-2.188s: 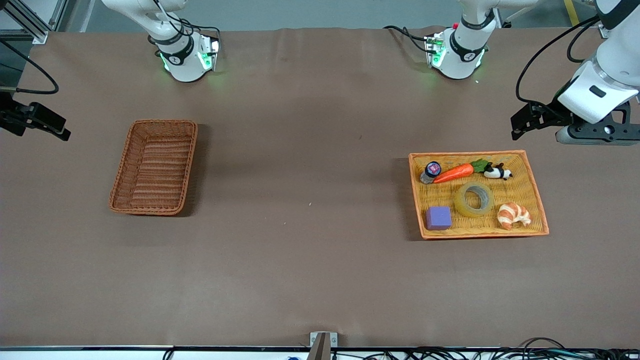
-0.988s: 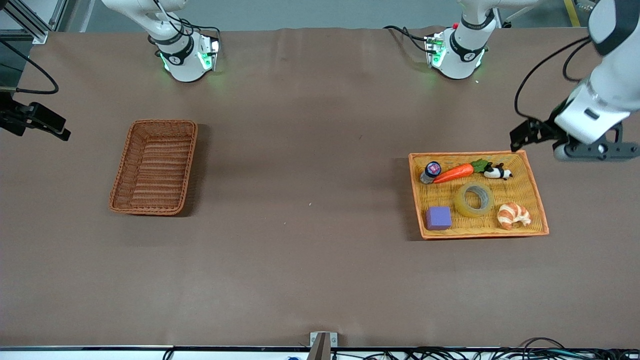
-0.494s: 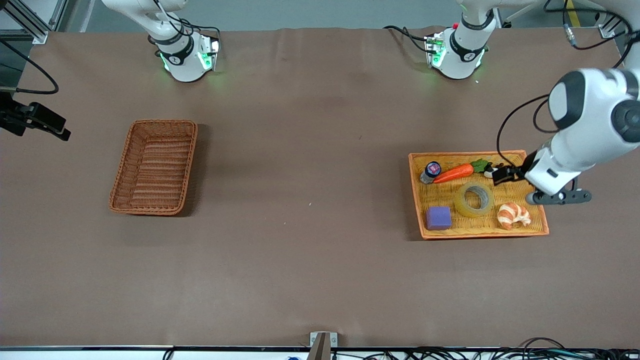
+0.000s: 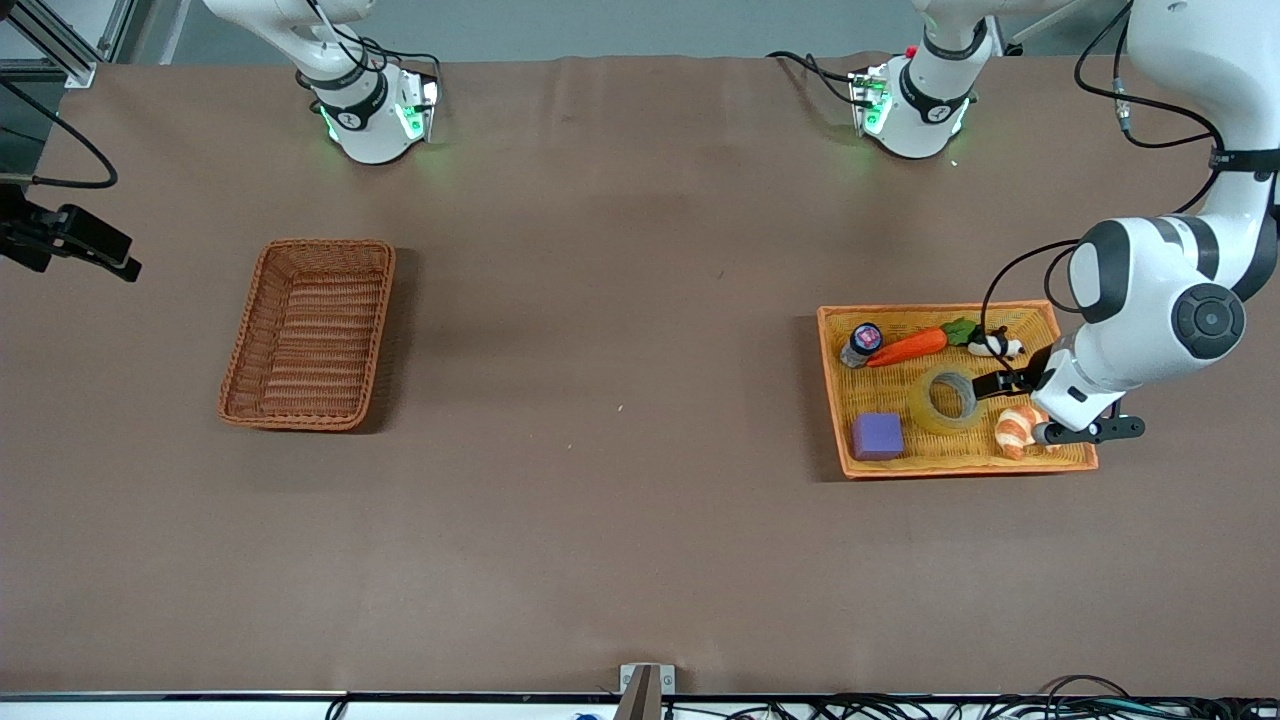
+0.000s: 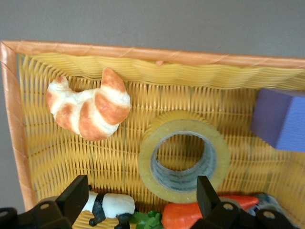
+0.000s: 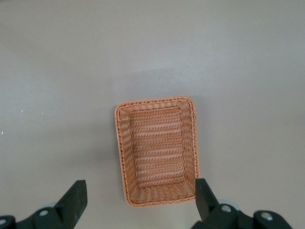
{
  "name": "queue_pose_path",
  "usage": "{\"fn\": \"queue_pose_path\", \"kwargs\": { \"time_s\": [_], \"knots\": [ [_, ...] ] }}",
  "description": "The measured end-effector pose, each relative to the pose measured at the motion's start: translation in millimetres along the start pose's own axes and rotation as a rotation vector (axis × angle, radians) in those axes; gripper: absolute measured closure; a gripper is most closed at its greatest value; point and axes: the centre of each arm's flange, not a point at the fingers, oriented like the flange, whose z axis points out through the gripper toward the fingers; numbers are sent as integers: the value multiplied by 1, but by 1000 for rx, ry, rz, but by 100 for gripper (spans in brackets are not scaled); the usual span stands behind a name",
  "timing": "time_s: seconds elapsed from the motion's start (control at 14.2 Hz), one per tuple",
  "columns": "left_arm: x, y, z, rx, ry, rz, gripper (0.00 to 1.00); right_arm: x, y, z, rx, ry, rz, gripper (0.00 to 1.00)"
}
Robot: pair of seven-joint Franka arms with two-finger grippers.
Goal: Move tape to another basket
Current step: 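Reach the left gripper down to the yellow tape roll in the tray, then grasp the tape roll rim with the left gripper and lift it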
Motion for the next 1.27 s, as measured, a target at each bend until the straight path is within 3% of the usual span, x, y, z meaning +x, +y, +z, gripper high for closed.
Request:
{"fn": "queue_pose_path", "kwargs": {
  "time_s": [0.56,0.64,1.06,1.13,1.27],
  "knots": [
    [-15,-1,83,-8,40,-1,2,0,0,0,0,-1,0,0],
    [-16,-1,86,-8,36,-1,7,0,0,0,0,-1,0,0],
    [-21,-1,91,-7,24,0,71,0,0,0,0,-1,0,0],
    [-21,-1,87,-7,32,1,79,0,0,0,0,-1,0,0],
    [-19,0,71,-8,57,2,79,0,0,0,0,-1,0,0]
  ]
}}
